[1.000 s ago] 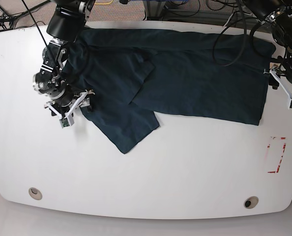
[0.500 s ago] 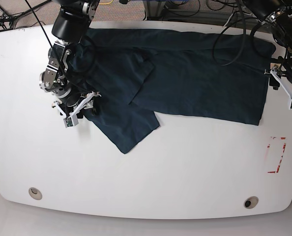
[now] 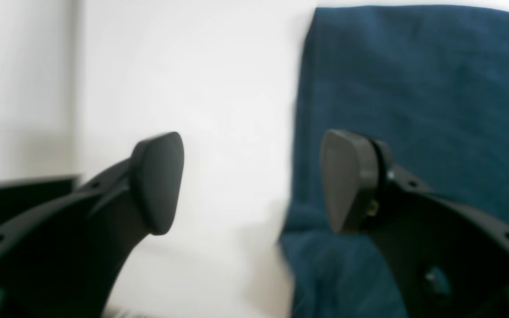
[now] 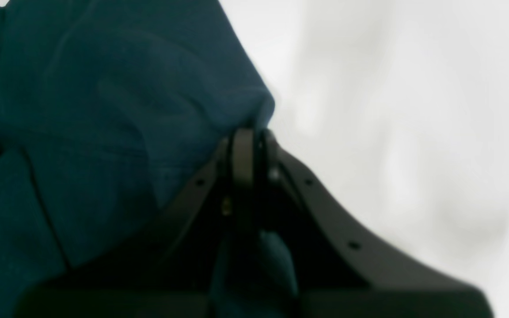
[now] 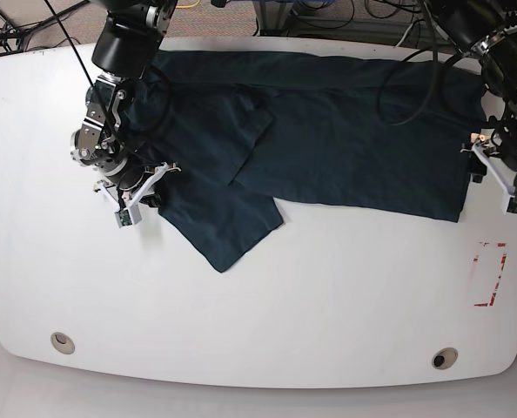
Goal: Fold the T-shirt properly
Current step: 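Slide the right gripper along the shirt edge toward the hem and grasp, then move the left gripper to the shirt's opposite edge and grasp it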
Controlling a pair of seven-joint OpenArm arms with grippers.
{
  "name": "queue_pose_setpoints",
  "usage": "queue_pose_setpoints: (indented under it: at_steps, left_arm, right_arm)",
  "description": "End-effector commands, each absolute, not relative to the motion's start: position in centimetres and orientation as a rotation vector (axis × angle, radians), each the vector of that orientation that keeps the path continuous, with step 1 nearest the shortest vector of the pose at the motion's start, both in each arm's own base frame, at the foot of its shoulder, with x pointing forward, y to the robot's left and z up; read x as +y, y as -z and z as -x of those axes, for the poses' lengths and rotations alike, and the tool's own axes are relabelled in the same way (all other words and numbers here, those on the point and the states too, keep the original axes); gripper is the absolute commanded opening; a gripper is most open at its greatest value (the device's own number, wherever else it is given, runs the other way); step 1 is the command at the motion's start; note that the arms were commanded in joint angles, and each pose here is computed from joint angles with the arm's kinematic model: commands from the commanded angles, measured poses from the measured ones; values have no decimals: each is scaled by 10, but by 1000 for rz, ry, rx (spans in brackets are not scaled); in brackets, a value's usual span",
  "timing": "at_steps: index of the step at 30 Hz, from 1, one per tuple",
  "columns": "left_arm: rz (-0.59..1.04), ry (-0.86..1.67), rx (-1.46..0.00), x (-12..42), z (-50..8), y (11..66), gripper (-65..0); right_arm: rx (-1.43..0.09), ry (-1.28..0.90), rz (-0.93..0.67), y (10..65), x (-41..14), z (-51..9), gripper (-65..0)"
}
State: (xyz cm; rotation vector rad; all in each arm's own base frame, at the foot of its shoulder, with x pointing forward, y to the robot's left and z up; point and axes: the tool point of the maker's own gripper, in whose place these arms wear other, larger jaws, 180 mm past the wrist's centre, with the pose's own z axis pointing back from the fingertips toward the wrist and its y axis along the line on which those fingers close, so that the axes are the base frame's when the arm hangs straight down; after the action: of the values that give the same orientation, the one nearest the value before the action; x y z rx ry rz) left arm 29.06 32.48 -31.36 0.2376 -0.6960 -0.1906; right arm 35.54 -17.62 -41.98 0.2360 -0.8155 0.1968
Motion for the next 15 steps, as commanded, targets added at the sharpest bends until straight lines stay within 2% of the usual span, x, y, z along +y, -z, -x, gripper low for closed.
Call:
queue_pose_setpoints:
  at_steps: [1, 15]
  left_arm:
    - [-226, 189, -746, 332, -309, 307, -133]
    - [-27, 77, -782, 324, -345, 358, -97]
  right_arm:
    - [-844, -217, -212, 405, -181, -370, -650]
    - [-878, -237, -171, 380, -195, -394, -650]
